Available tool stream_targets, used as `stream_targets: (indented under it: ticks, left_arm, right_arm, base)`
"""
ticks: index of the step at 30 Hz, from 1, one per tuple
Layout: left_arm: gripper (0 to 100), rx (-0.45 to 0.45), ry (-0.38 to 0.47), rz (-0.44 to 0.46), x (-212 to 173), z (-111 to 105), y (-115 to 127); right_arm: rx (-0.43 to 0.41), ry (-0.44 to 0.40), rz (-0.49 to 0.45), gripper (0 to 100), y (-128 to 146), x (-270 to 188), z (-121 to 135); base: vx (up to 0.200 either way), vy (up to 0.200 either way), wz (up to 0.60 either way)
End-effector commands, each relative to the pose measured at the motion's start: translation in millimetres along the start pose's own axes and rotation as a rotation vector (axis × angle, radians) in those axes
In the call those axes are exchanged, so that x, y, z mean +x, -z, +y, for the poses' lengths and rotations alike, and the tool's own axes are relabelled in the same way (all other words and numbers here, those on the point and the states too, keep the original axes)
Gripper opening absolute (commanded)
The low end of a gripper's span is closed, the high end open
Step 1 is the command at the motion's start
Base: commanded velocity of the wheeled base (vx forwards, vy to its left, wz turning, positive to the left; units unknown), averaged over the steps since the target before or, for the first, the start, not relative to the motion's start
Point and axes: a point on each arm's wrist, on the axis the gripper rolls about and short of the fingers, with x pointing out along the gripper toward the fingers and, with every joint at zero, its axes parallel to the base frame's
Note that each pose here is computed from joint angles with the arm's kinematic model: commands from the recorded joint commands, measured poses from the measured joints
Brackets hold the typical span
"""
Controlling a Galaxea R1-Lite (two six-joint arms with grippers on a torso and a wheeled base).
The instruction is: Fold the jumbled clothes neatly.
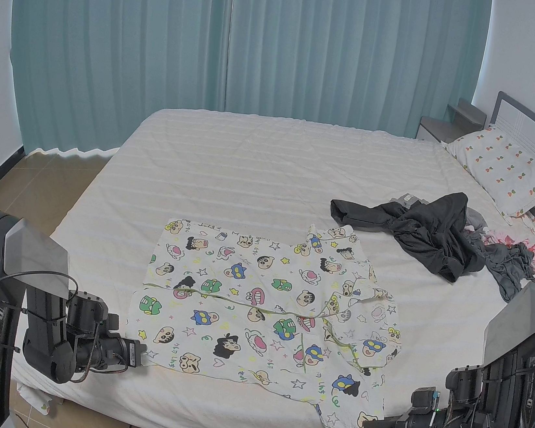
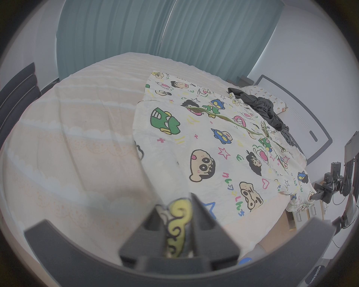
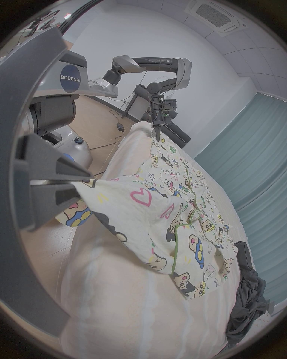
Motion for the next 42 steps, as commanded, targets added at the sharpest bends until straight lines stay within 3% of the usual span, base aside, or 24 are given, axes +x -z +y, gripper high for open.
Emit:
stream_targets:
  ticks: [1, 6, 18, 22, 31, 42]
  left_arm:
    - [0, -0.007, -0.005, 0.001, -5.1, 0.4, 0.1]
    - [0, -0.011, -0.008, 0.017, -14.8, -1.1, 4.3]
    - [0, -0.022, -0.019, 0.052, -25.4, -0.7, 12.8]
    - [0, -0.026, -0.02, 0.065, -29.5, -0.8, 15.4]
    - [0, -0.031, -0.025, 0.102, -43.4, -2.8, 22.9]
    - [0, -0.042, -0.034, 0.166, -61.7, -5.2, 35.6]
  right_arm:
    - [-0.003, 0.026, -0.006, 0, -0.6, -0.9, -0.5]
    - [0.016, 0.02, 0.034, 0, 7.5, -6.2, 6.4]
    - [0.015, 0.044, -0.005, 0, -1.5, -17.1, 7.3]
    - [0.051, 0.038, 0.067, 0, 4.4, -21.5, 12.3]
    - [0.068, 0.041, 0.095, 0, 5.4, -26.1, 15.8]
    - [0.117, 0.049, 0.195, 0, 12.0, -38.9, 26.8]
  base:
    - [0.0, 0.0, 0.0]
    - [0.0, 0.0, 0.0]
    - [0.0, 0.0, 0.0]
    - [0.0, 0.0, 0.0]
    - [0.0, 0.0, 0.0]
    - [0.0, 0.0, 0.0]
